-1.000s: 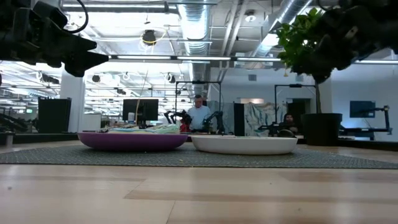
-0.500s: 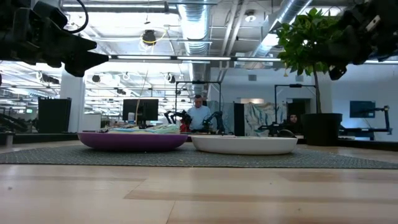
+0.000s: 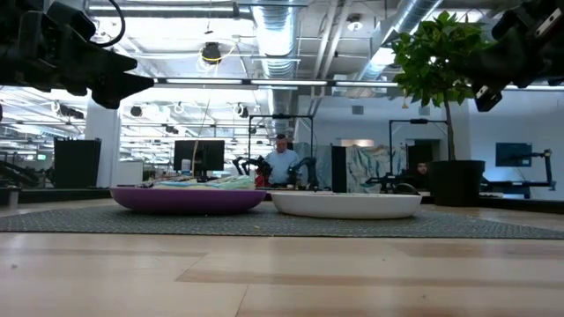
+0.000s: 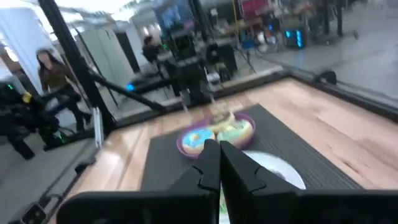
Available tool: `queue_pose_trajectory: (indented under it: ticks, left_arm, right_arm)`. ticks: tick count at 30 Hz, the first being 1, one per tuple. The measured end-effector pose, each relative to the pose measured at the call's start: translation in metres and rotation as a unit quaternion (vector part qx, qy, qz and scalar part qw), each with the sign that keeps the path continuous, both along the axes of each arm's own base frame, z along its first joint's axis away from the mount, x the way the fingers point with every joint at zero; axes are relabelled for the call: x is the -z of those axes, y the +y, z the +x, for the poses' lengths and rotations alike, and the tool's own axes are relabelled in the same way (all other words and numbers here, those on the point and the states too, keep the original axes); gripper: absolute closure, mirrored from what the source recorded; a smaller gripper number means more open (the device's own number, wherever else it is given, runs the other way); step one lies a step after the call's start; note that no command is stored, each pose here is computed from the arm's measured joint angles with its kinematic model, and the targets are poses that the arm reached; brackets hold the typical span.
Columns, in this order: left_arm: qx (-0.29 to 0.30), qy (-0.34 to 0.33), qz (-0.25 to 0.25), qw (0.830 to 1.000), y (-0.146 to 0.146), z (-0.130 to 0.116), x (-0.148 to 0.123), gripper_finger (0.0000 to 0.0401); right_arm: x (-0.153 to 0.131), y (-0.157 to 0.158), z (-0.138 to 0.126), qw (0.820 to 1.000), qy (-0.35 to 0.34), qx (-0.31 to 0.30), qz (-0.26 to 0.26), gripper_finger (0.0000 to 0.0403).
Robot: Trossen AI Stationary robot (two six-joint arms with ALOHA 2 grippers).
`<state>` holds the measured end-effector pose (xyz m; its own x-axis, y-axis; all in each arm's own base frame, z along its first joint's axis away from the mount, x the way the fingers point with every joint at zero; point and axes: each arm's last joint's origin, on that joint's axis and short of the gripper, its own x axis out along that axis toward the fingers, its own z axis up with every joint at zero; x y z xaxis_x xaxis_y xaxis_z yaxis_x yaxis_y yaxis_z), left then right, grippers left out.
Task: Pick & Place donuts
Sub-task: Return to Home Position
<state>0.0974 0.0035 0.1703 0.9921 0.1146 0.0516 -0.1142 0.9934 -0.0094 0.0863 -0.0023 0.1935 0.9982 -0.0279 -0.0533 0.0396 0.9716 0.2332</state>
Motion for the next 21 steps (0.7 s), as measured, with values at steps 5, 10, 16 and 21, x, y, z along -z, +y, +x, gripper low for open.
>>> queue_pose_trajectory:
  ticks: [5,10,16,21]
  left_arm:
    - [0.000,0.000,0.000,1.000,0.000,0.000,0.000,0.0099]
    - [0.000,0.000,0.000,1.000,0.000,0.000,0.000,0.0099]
    - [0.000,0.000,0.000,1.000,0.000,0.000,0.000,0.0099]
    - [0.000,0.000,0.000,1.000,0.000,0.000,0.000,0.0099]
  right_arm:
    - [0.018,0.004,0.010,0.997,-0.072,-0.020,0.000,0.0403]
    - [0.023,0.004,0.011,0.999,-0.049,-0.010,-0.011,0.0403]
    - [0.023,0.003,0.011,0.998,-0.048,-0.006,-0.032,0.0403]
    - [0.024,0.003,0.011,0.997,-0.046,-0.009,-0.055,0.0403]
